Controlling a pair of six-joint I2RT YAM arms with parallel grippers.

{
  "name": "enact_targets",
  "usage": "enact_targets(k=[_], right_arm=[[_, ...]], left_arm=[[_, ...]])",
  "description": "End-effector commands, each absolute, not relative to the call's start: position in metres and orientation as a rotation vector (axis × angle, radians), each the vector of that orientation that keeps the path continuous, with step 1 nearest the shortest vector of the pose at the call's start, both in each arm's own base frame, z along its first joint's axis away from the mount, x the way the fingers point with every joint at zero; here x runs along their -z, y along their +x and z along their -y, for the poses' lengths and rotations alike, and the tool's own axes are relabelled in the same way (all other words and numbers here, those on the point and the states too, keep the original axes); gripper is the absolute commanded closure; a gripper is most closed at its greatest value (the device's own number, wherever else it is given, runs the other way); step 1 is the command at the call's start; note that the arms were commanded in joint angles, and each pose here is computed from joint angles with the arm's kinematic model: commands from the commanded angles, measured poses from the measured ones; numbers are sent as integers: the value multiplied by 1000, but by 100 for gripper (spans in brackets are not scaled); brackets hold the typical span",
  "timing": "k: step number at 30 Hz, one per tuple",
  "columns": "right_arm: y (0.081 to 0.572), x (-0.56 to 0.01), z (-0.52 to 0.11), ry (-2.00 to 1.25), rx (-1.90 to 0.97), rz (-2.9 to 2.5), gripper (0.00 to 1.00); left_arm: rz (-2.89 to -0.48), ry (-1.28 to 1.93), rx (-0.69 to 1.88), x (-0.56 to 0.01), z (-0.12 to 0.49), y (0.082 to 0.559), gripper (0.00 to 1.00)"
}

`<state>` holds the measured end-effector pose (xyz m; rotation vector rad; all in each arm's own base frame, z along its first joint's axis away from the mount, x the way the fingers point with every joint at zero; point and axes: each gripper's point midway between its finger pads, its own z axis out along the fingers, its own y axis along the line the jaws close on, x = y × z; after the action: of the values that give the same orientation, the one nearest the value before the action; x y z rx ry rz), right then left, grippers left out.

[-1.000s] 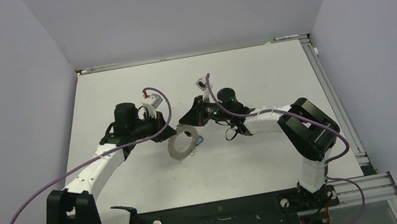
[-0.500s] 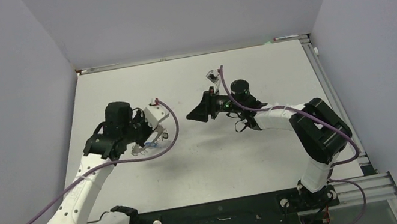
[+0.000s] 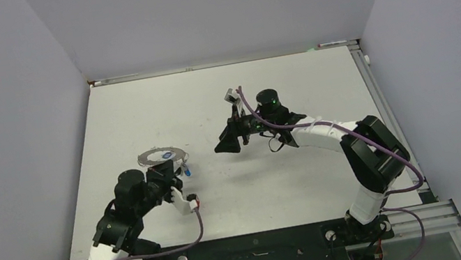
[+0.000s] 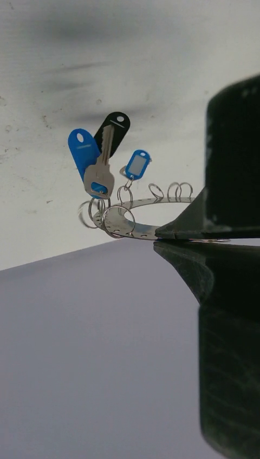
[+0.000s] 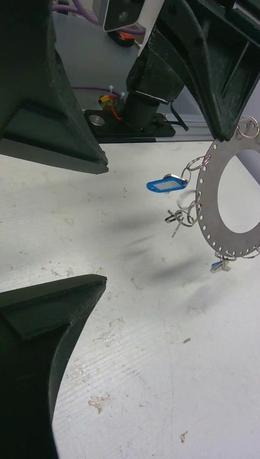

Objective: Remove the keys from the keyring

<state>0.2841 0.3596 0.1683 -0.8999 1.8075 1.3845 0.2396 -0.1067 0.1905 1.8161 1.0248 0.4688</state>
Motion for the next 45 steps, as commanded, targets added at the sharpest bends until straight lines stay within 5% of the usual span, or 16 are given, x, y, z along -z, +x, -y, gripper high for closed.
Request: enact_targets(k=[1, 18, 45], right_arm=[[276, -186, -363, -1002, -1378, -1709, 30], [233, -232, -391, -1144, -1413, -1496, 28], [219, -274, -441, -1186, -1565, -1318, 32]], left_arm=[[-595, 1776, -712, -243, 128, 246, 100], [-508, 1442, -684, -304, 137, 237, 100], [-419, 1406, -676, -325, 146, 230, 100]])
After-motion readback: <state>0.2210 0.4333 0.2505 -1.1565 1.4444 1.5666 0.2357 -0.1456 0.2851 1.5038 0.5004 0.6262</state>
